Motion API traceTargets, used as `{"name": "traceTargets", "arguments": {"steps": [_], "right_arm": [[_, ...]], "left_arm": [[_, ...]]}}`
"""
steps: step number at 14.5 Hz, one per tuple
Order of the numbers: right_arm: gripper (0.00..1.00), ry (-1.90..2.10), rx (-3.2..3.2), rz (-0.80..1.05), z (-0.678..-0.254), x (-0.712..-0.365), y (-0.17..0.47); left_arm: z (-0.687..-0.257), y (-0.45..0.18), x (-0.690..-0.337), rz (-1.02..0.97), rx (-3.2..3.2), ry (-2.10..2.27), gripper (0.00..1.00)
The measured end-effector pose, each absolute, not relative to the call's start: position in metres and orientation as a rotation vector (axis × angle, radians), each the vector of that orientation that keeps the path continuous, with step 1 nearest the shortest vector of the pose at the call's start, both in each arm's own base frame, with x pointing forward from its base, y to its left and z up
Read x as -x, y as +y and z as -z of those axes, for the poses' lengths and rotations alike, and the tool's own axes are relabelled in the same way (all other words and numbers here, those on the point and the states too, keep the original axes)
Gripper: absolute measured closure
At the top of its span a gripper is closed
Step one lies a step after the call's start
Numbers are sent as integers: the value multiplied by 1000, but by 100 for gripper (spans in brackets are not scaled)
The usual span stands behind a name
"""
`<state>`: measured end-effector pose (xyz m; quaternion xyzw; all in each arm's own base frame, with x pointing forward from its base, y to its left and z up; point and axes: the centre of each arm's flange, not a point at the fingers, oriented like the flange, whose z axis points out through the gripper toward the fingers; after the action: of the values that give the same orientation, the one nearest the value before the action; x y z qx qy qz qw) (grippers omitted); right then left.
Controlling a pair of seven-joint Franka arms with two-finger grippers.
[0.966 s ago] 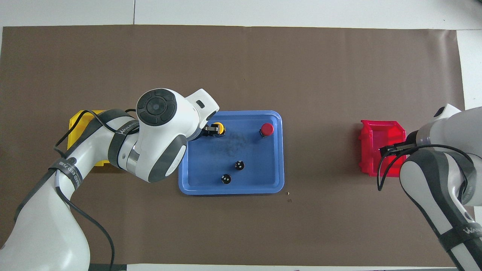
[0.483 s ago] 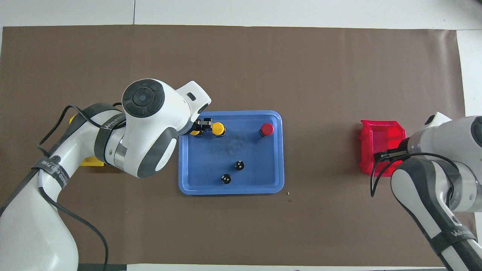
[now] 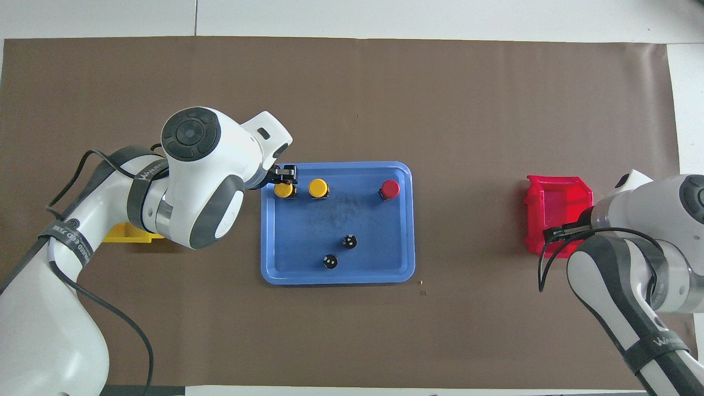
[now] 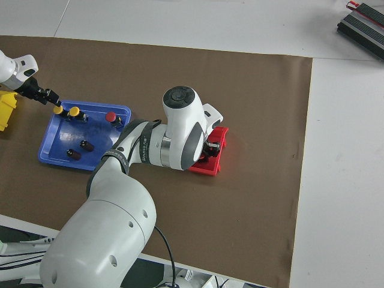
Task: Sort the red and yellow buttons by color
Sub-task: 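Close the left gripper on the yellow button and lift it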
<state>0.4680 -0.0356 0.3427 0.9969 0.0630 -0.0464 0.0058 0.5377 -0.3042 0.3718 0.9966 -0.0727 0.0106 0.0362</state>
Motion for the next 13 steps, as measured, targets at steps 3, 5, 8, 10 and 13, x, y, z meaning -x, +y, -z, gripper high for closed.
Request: {"name": "traceTargets", "arguments": {"steps": [3,5,8,10,13], "right_arm": [[65,199,-3120,139,-336,-464,-35],[65,200,-3121,147,-331,-461,-35],[65,200,-3121,157,-328,-458,-34],[62,200,-3121,156,-328,-458,-34],[37,201,-3121,153,-328,-459,-34]], "left_arm": [[-370,-309,-535,-29,-3060,-236,28],[-369,-309,-534,-28,-3060,-238,28],[-363,-313,-529,-12,-3063,-253,28],[-360,-317,-524,-5,-3064,-267,28],[-360,-320,-522,-3,-3063,-276,29]]}}
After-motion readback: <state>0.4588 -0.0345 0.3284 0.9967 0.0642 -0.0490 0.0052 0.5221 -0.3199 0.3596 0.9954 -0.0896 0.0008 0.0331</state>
